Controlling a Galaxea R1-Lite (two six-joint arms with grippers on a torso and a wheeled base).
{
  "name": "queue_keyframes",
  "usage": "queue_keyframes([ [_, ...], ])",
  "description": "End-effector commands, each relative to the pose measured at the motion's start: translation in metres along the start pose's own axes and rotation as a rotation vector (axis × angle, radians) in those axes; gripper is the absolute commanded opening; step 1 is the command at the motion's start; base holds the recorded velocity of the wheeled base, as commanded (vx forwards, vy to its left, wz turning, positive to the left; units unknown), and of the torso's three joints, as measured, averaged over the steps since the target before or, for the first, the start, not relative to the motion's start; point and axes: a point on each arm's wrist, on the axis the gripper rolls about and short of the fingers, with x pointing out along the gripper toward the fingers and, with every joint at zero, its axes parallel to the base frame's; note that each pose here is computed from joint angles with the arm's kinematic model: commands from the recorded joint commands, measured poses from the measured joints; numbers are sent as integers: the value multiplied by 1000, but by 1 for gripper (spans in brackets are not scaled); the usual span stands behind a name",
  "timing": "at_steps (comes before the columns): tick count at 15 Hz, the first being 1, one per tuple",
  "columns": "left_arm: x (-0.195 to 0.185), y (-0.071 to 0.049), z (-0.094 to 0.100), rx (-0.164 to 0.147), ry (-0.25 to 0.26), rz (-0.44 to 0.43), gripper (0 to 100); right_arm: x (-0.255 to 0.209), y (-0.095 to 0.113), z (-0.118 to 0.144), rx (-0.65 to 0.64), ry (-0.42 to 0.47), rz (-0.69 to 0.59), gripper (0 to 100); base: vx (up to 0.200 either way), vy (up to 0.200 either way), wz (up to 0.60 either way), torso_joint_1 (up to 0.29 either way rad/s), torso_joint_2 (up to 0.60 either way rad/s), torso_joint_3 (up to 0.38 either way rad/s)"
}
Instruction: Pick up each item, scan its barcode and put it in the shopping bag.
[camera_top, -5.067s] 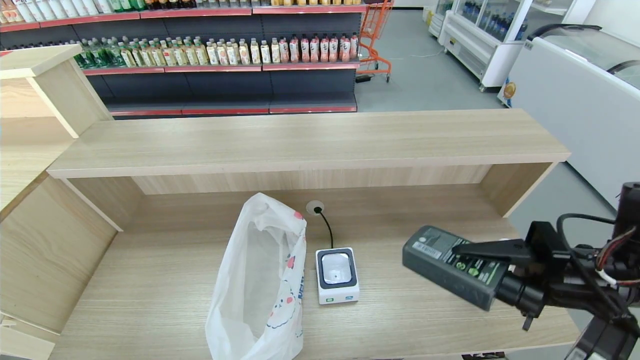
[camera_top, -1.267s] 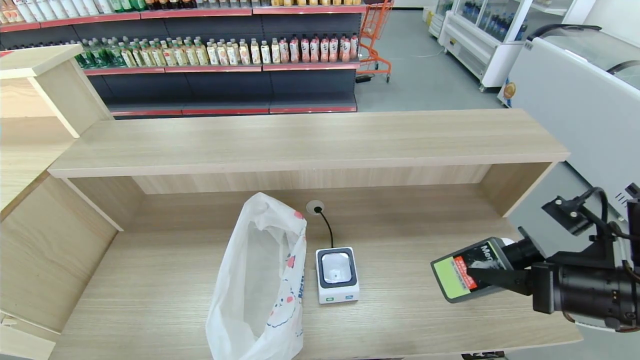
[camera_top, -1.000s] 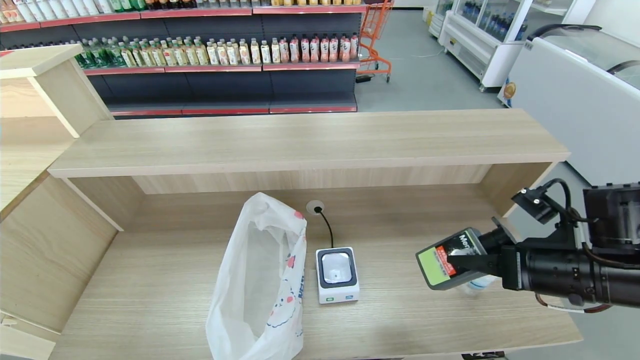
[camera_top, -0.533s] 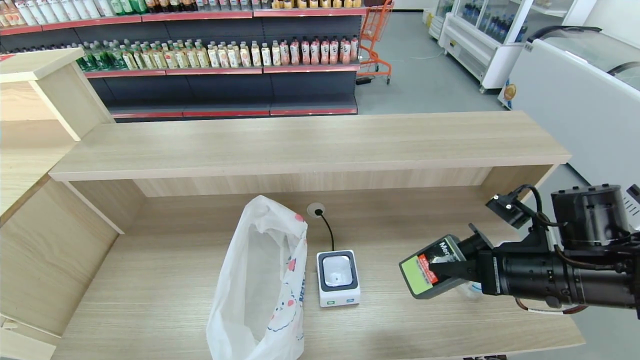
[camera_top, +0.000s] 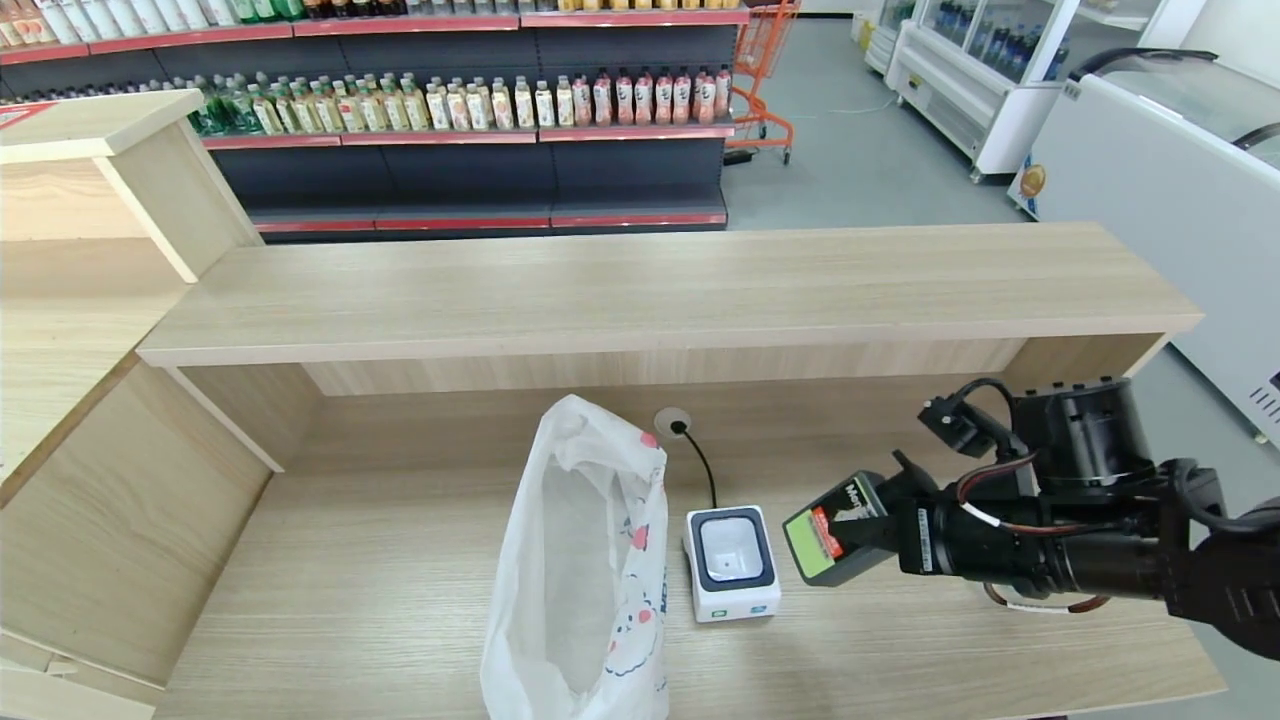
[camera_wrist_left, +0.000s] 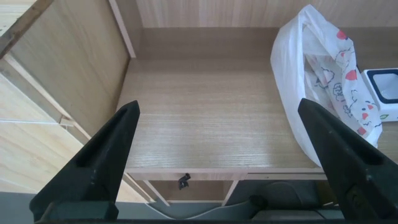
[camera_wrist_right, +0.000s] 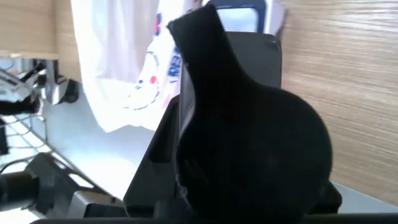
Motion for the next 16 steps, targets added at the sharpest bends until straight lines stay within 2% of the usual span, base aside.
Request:
queue_keyframes([
  [1,0,0,0,0,0,0,100,29,-4,-9,-3,48,-18,0,0,0,0,0,0,0],
  [5,0,0,0,0,0,0,100,58,-8,-16,-14,71,-33,0,0,0,0,0,0,0],
  [16,0,0,0,0,0,0,100,119,-3,-2,-54,71,2,0,0,0,0,0,0,0],
])
